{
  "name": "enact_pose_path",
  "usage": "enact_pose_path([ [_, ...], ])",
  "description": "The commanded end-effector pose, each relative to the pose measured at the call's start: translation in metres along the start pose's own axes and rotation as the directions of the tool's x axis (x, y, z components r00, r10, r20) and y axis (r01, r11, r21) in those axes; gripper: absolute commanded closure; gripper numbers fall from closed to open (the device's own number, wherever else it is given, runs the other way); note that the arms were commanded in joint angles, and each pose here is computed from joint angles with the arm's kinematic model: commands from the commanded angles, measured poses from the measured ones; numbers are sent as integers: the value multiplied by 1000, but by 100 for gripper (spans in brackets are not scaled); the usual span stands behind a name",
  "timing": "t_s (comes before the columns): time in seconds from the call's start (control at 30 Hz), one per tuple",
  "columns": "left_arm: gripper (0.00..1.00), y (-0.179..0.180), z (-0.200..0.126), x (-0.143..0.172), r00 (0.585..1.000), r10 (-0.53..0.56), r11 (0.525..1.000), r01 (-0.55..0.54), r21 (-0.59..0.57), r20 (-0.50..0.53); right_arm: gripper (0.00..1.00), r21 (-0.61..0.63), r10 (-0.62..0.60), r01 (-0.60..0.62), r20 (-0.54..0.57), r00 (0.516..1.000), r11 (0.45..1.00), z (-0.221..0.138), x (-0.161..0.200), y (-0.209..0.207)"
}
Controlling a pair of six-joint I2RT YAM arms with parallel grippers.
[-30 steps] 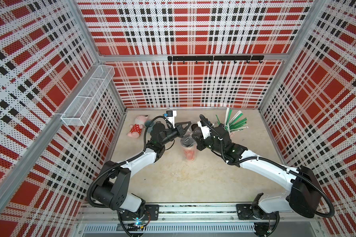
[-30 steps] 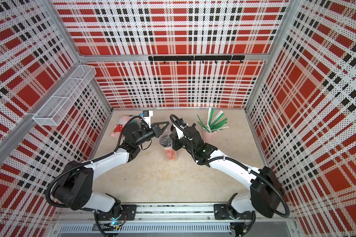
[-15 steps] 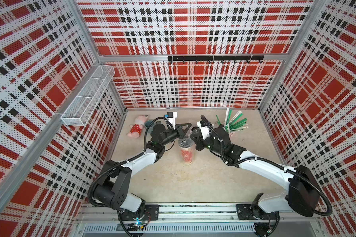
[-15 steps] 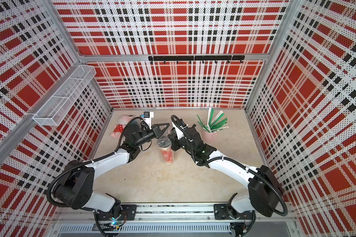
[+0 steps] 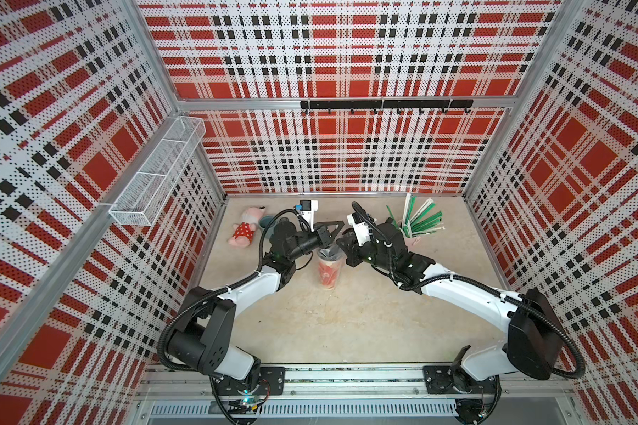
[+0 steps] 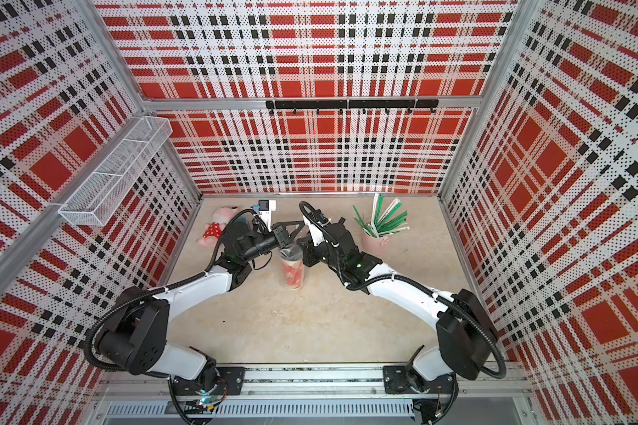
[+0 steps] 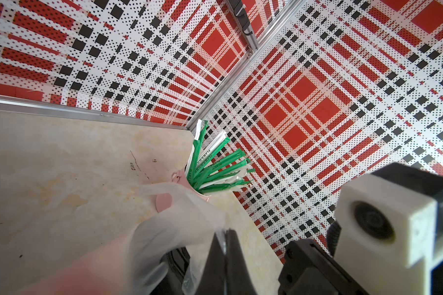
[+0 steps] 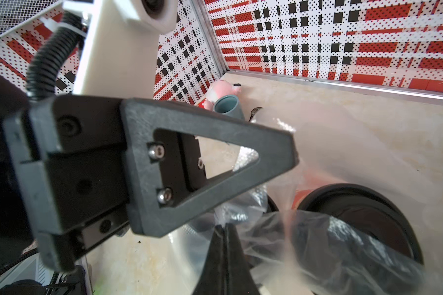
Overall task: Pack milk tea into plastic carrier bags
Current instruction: Adjust the plastic carrier bag at the center of the board.
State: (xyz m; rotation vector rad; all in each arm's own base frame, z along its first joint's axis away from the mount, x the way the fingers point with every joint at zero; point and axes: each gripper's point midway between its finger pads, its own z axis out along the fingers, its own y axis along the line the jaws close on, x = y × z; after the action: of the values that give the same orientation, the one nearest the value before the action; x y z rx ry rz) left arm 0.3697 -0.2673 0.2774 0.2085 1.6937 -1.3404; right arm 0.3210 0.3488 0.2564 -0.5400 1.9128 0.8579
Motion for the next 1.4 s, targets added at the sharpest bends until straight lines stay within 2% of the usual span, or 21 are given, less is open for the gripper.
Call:
enact_pose_path([
  [0.0,100,0,-11,2,1000,0,1000,0,5,14,100,-25,-27,27,-3,1000,999,0,-4,7],
  [0.2,100,2,-24,8,999,-33,999,33,14,36,100,-59,-44,41,-52,998,997,9,13,11],
  [0.4,93,-1,-31,8,999,-35,999,35,16,42,100,-80,-58,52,-71,996,995,12,16,15],
  [0.43,88,-2,-32,6,998,-35,999,35,16,44,100,-84,-60,54,-71,996,995,12,16,15],
  [0.47,79,-2,-33,4,998,-35,999,35,17,47,100,-88,-65,58,-75,995,994,12,16,16],
  [0.57,69,-4,-36,0,998,-38,999,37,11,56,100,-98,-76,67,-83,994,993,11,18,18],
  [0.6,67,-4,-37,-2,998,-34,999,34,5,60,100,-94,-76,68,-87,993,993,10,19,17],
  [0.73,72,-1,-38,-9,997,-29,999,31,-28,75,100,-69,-94,87,-98,991,994,5,21,13],
  [0.9,59,-1,-39,-25,994,-26,998,31,-57,103,100,-60,-102,97,-88,991,993,3,17,12],
  [0.97,46,1,-43,-34,993,-11,996,22,-89,121,100,-59,-103,98,-85,991,993,3,16,12],
  [1.1,29,10,-62,-45,986,35,976,2,-219,163,100,-55,-103,98,-80,991,994,2,16,12],
  [1.17,28,20,-74,-42,984,43,952,12,-306,172,100,-58,-105,100,-77,992,993,0,15,12],
  [1.23,32,26,-82,-30,987,46,932,14,-362,157,100,-55,-107,103,-75,991,993,-1,14,12],
  [1.37,35,37,-81,18,998,45,878,-22,-479,36,100,-46,-111,108,-68,991,993,-2,11,11],
])
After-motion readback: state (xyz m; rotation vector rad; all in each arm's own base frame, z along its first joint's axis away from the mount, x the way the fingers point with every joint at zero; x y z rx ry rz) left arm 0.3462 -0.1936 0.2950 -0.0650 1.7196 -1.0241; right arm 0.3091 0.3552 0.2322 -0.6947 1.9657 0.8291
